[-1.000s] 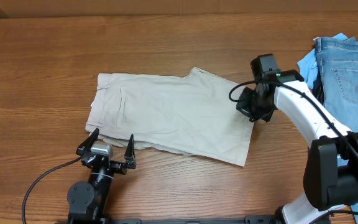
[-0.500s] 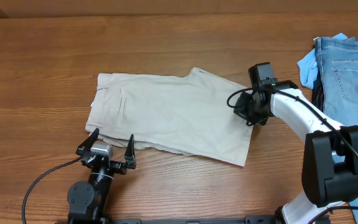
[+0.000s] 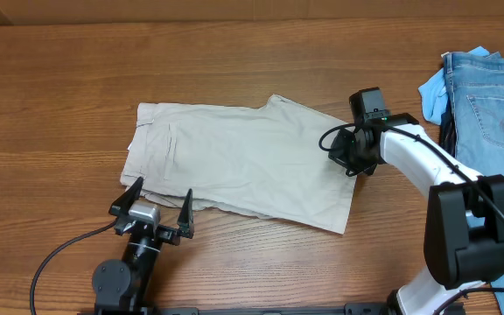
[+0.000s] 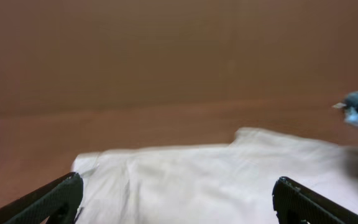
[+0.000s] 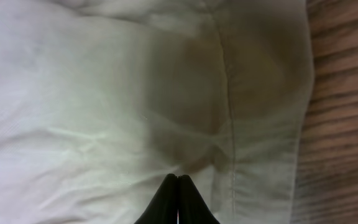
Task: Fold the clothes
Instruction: 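Release the pants and move the right gripper to their right edge, then grasp the pants' left and right edges with both grippers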
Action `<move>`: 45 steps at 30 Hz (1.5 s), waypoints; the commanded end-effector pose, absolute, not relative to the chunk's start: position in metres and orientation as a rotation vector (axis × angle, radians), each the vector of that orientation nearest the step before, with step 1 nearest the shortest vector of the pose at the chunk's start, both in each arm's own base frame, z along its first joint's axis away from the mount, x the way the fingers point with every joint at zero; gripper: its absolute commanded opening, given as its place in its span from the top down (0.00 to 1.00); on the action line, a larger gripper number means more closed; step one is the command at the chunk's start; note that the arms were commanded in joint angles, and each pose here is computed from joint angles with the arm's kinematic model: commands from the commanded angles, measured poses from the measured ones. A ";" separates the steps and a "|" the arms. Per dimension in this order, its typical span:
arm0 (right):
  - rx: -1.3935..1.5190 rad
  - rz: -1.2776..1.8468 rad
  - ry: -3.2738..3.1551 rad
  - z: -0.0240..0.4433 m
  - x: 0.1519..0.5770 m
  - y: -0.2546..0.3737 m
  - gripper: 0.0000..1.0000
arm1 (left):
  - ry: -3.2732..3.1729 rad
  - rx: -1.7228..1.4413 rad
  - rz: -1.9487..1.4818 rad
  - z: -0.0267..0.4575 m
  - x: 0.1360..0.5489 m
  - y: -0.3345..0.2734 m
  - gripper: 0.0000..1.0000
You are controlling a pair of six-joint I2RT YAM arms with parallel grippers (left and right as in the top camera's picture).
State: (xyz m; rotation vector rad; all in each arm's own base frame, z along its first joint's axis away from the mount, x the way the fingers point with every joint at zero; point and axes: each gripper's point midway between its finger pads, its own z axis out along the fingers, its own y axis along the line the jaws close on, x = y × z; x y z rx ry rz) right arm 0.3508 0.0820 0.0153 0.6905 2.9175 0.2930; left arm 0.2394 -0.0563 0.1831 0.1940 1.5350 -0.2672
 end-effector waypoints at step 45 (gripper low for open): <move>0.683 0.179 2.839 0.004 0.371 0.066 0.96 | 2.911 -0.199 -0.386 -0.009 0.348 -0.060 0.95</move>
